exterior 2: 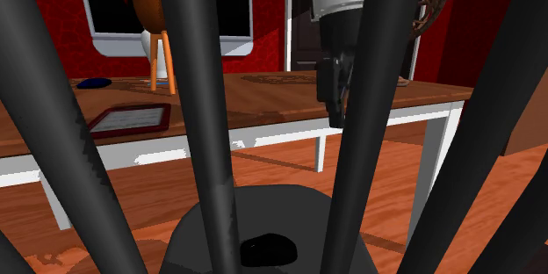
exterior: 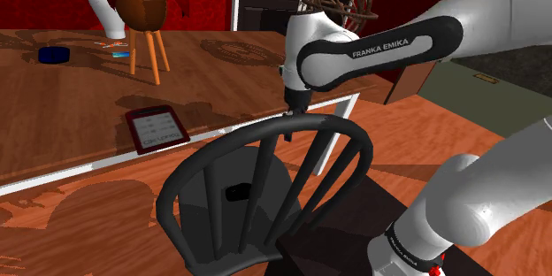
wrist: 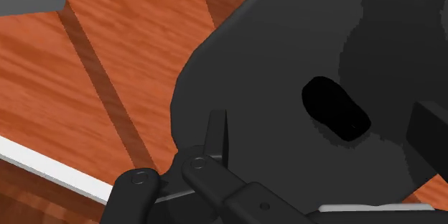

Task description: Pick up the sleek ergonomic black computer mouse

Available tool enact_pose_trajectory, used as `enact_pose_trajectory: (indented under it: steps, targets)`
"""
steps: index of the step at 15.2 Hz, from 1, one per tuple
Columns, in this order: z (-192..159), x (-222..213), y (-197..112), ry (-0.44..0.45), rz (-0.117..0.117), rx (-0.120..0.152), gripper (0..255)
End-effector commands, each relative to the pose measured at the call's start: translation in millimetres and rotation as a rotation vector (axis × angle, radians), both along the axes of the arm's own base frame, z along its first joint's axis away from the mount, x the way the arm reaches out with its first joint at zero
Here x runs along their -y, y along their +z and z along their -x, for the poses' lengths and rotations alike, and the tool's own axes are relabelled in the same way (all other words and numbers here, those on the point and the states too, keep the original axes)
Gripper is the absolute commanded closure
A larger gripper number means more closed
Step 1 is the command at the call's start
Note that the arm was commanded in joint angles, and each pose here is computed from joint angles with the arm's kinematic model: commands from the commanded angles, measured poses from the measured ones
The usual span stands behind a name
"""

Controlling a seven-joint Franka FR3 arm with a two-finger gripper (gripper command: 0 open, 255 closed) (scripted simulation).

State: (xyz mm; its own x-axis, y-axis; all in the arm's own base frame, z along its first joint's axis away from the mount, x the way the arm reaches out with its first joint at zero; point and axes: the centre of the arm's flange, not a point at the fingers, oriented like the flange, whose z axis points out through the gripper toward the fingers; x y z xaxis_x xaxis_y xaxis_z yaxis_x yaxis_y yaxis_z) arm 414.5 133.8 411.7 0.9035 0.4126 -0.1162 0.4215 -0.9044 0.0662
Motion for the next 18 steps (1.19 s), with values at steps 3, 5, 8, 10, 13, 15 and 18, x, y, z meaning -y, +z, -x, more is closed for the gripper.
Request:
enact_pose_trajectory:
  steps: [3, 5, 8, 10, 13, 15, 18]
  targets:
    - [-20, -27, -47, 0.105, 0.02, -0.016, 0]
    - [-28, -40, -70, 0.157, 0.031, -0.025, 0]
    - [-39, -61, -105, 0.234, 0.046, -0.038, 0]
    - [-44, -75, -128, 0.285, 0.057, -0.046, 0]
    - [-51, -96, -163, 0.363, 0.072, -0.059, 0]
    - [-55, -110, -187, 0.414, 0.083, -0.068, 0]
    - [-58, -131, -223, 0.491, 0.098, -0.08, 0]
